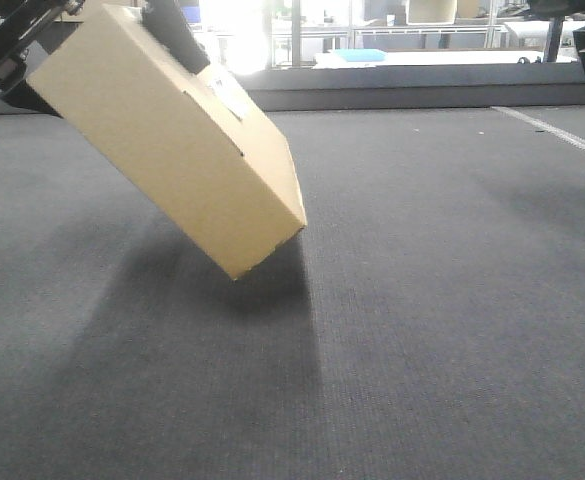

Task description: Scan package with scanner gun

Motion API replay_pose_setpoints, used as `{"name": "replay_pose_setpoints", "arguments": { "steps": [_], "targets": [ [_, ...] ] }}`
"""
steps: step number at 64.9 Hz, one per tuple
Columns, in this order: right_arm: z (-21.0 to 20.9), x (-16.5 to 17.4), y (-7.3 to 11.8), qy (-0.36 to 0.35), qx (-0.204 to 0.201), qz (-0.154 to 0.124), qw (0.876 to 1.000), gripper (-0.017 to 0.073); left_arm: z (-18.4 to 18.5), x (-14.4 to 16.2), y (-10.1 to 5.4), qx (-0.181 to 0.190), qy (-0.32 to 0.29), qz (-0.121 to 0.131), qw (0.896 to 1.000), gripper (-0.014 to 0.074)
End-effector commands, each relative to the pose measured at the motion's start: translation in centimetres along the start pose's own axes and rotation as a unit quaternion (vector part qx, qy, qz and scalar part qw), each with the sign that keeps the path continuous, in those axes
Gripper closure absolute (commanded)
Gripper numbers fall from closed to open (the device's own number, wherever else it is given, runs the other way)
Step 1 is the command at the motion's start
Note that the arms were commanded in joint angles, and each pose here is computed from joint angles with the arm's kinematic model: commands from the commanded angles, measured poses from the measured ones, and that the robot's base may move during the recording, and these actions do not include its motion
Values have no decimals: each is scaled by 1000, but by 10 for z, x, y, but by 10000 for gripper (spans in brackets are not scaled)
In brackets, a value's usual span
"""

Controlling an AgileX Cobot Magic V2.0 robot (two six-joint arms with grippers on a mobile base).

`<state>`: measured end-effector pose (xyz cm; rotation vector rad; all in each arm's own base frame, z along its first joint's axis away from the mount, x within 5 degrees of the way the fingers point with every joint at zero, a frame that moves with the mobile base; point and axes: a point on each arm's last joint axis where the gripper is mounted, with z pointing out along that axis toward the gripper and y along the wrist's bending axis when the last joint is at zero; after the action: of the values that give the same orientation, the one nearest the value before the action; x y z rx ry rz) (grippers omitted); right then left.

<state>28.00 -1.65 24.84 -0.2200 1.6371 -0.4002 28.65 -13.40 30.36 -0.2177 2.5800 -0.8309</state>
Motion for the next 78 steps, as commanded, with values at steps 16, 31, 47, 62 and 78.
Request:
{"name": "replay_pose_setpoints", "arguments": {
  "steps": [16,31,47,62,78],
  "targets": [
    [-1,-16,-9,-60,35,0,998,378,-2,-1,-2,-3,-12,9,1000,704],
    [-15,-33,-16,-80,35,60,994,378,-14,-13,12,-44,-20,30,998,704],
    [-20,-34,-17,-72,21,149,986,378,-49,-29,37,-88,-65,75,991,704],
    [-29,-20,-12,-84,14,240,967,378,-87,-35,78,-184,-70,65,978,704],
    [-51,11,-3,-107,25,276,955,378,-99,-38,97,-213,-58,92,971,704]
  ]
}}
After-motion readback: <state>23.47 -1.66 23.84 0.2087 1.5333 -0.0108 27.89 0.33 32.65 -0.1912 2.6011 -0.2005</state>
